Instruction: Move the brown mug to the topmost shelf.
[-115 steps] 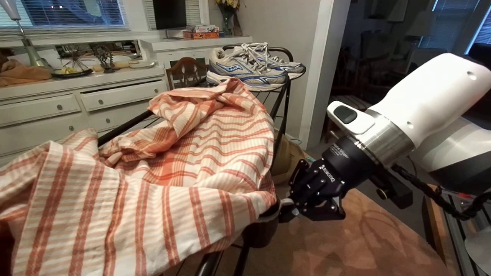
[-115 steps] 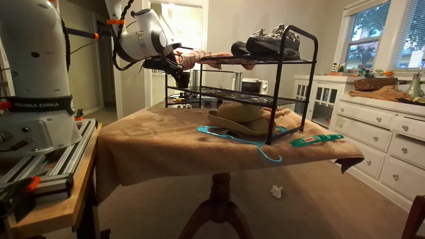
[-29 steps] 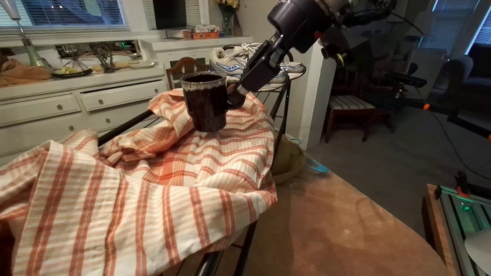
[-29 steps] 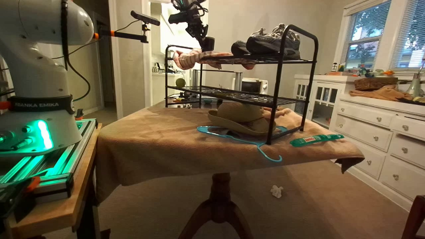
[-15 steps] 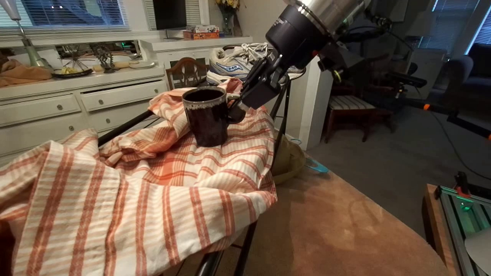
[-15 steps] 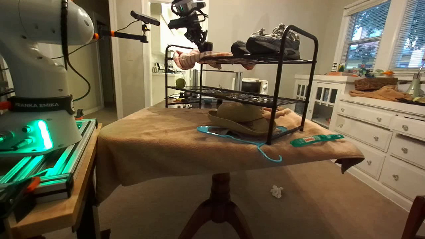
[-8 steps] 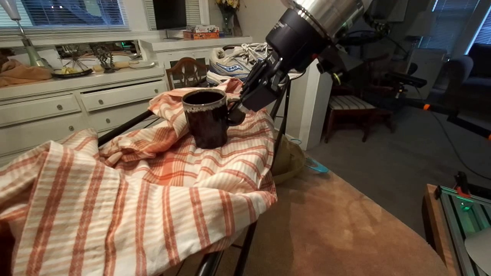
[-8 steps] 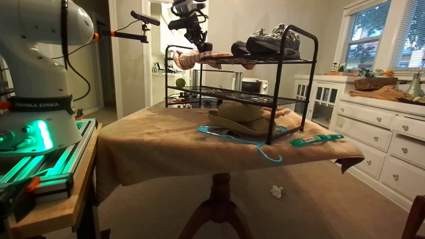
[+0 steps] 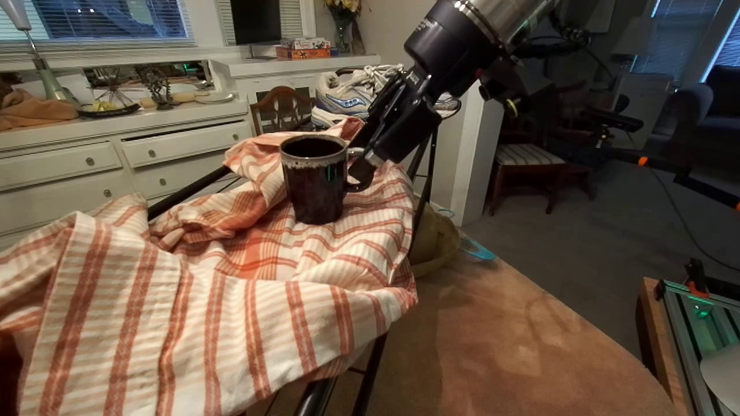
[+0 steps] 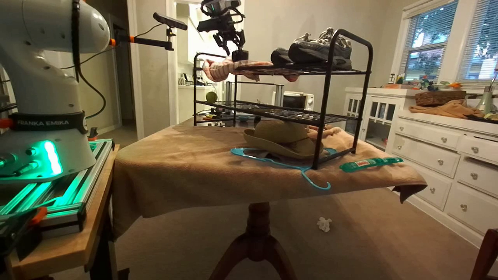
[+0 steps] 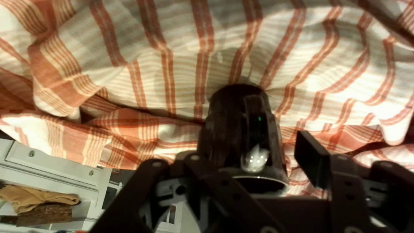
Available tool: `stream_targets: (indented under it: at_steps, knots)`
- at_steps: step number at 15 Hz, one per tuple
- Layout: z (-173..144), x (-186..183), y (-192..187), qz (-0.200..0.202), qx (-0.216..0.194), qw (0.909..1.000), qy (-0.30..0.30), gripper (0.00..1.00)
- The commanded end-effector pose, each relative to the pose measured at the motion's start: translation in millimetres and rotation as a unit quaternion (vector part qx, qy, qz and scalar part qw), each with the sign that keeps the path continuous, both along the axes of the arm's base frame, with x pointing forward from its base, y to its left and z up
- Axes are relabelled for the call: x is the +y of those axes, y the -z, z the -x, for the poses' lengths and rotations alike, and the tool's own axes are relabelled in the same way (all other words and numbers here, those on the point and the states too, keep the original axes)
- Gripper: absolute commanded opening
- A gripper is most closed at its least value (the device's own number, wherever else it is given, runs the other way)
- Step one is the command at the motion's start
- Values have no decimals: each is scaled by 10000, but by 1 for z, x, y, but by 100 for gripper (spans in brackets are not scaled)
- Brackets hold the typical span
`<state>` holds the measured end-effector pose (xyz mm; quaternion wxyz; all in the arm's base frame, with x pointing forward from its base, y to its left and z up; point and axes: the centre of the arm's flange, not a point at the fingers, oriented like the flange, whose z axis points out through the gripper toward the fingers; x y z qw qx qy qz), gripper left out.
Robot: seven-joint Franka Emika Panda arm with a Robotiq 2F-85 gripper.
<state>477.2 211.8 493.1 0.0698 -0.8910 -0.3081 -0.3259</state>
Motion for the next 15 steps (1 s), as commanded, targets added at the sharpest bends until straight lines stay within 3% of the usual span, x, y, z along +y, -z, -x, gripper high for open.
stream_targets:
  at_steps: [1,6,11,15]
  knots:
    - [7,-4,-11,99,118,9997,-180,100]
    - [22,-14,-29,302,275,9987,-311,100]
    - [47,-39,-72,1002,757,9915,-333,100]
    - [71,-57,-110,913,860,9914,-375,100]
